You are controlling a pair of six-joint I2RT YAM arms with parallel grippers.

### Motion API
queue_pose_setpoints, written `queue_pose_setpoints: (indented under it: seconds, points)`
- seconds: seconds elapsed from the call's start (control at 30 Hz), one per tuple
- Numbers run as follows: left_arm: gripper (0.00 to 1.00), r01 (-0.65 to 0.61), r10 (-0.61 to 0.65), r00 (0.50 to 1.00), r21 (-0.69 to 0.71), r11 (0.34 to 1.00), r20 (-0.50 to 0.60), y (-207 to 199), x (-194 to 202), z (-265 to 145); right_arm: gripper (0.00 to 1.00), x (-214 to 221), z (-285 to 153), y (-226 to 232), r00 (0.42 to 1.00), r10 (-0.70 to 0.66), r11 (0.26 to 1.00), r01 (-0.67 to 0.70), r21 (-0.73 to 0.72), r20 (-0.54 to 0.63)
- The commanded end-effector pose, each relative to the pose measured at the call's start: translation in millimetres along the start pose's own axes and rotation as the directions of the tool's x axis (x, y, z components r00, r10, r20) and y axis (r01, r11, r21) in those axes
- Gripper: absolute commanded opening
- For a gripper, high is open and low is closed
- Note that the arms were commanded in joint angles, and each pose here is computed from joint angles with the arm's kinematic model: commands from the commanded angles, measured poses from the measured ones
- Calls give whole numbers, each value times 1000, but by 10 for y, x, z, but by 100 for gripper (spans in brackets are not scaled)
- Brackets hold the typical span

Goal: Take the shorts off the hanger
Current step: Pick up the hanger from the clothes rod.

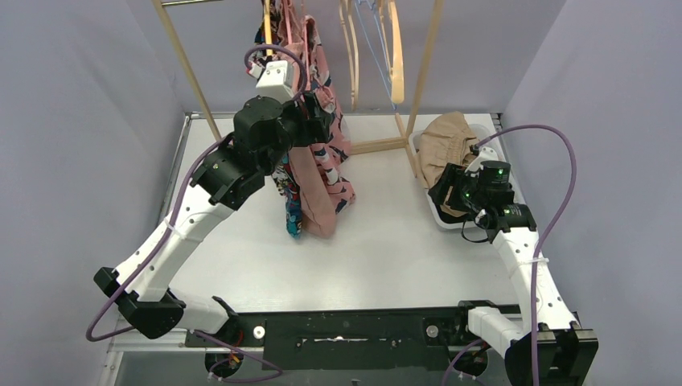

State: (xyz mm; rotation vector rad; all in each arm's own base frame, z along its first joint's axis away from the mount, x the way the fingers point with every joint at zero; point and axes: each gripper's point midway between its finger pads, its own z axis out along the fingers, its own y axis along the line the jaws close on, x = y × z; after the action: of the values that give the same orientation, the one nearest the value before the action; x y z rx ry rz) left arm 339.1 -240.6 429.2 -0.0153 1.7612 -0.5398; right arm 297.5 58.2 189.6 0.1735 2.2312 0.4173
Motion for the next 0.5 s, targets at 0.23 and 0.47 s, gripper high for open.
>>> queue_pose_setpoints:
  seconds: [0.23,0.47]
  points:
    - [49,-50,82,984,-194,980,157,257,-483,61,64,-184,-37,-55,997,-69,997,67,43,43]
    - [26,-48,79,983,-180,983,168,211,-505,97,65,-140,-40,-127,996,-82,994,80,73,25]
